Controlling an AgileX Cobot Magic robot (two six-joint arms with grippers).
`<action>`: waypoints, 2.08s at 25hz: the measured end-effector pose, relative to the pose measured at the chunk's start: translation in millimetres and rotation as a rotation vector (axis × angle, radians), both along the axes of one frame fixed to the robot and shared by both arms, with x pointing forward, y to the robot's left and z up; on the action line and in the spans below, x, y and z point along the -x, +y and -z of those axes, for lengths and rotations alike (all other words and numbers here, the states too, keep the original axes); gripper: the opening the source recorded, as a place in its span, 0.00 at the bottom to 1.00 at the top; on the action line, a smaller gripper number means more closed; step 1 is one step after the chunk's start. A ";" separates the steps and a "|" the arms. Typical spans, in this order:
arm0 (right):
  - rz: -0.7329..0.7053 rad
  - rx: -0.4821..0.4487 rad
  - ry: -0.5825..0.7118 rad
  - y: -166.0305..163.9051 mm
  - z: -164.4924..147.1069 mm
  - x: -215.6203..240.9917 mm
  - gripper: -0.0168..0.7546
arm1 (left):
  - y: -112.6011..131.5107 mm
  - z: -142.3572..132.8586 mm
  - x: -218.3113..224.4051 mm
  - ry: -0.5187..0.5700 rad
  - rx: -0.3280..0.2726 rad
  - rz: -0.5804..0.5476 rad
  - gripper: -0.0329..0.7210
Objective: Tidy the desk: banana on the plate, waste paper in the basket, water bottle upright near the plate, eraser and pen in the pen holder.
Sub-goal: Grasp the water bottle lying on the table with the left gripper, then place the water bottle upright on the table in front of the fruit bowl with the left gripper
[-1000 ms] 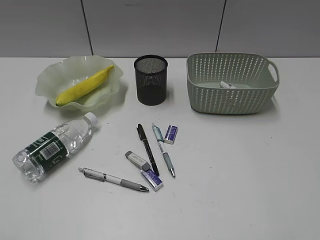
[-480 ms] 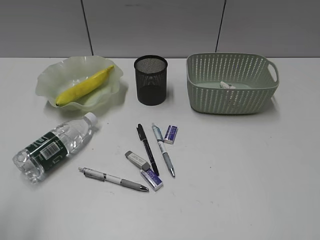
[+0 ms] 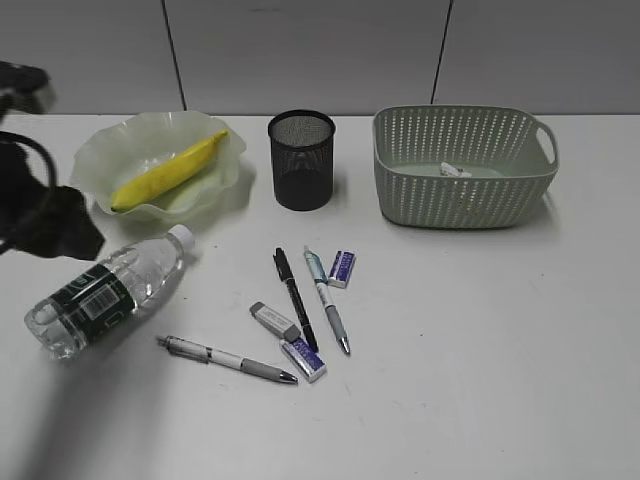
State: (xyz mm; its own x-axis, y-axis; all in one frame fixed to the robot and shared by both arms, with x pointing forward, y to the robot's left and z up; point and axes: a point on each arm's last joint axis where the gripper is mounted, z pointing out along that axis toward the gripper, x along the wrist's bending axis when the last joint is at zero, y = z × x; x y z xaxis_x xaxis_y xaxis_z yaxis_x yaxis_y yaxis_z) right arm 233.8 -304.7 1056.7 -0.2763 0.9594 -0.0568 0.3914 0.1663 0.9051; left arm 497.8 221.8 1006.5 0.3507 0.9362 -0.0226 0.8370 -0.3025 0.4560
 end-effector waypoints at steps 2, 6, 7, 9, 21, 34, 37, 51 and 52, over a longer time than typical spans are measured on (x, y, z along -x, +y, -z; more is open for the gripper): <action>0.000 0.000 0.000 0.0 0.0 0.0 0.62 | -12.3 14.7 -24.7 0.086 -0.025 0.022 0.82; 0.000 0.000 0.000 0.0 0.0 0.0 0.62 | -31.3 36.8 -62.8 0.148 -0.075 0.065 0.86; 0.000 0.000 0.000 0.0 0.0 0.0 0.62 | -35.5 41.2 -68.9 0.154 -0.081 0.074 0.86; 0.000 0.000 0.000 0.0 0.0 0.0 0.62 | -41.3 48.7 -77.0 0.156 -0.110 0.100 0.86; 0.000 0.001 0.000 0.0 0.0 0.0 0.62 | -49.3 98.3 -91.4 0.203 -0.224 0.184 0.82; 0.000 0.001 -0.001 0.0 0.0 0.1 0.62 | -55.3 47.7 -81.9 0.129 -0.058 0.100 0.69; 0.000 0.001 -0.001 0.0 0.0 0.1 0.62 | -51.2 17.0 -68.0 0.066 -0.020 0.092 0.66; 0.000 0.001 -0.001 0.0 0.0 0.1 0.62 | -19.0 35.0 -2.0 -0.274 0.076 0.022 0.66; 0.000 0.001 -0.001 0.0 0.0 0.1 0.62 | -18.3 37.2 -1.1 -0.294 0.081 0.017 0.66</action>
State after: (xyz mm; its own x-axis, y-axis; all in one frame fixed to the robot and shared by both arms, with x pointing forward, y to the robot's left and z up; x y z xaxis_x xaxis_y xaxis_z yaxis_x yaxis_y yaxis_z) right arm 233.8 -304.7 1056.6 -0.2767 0.9592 -0.0577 0.3907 0.1671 0.9052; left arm 498.9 203.5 969.4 0.3691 0.9294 0.0077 0.6607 -0.2682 0.7011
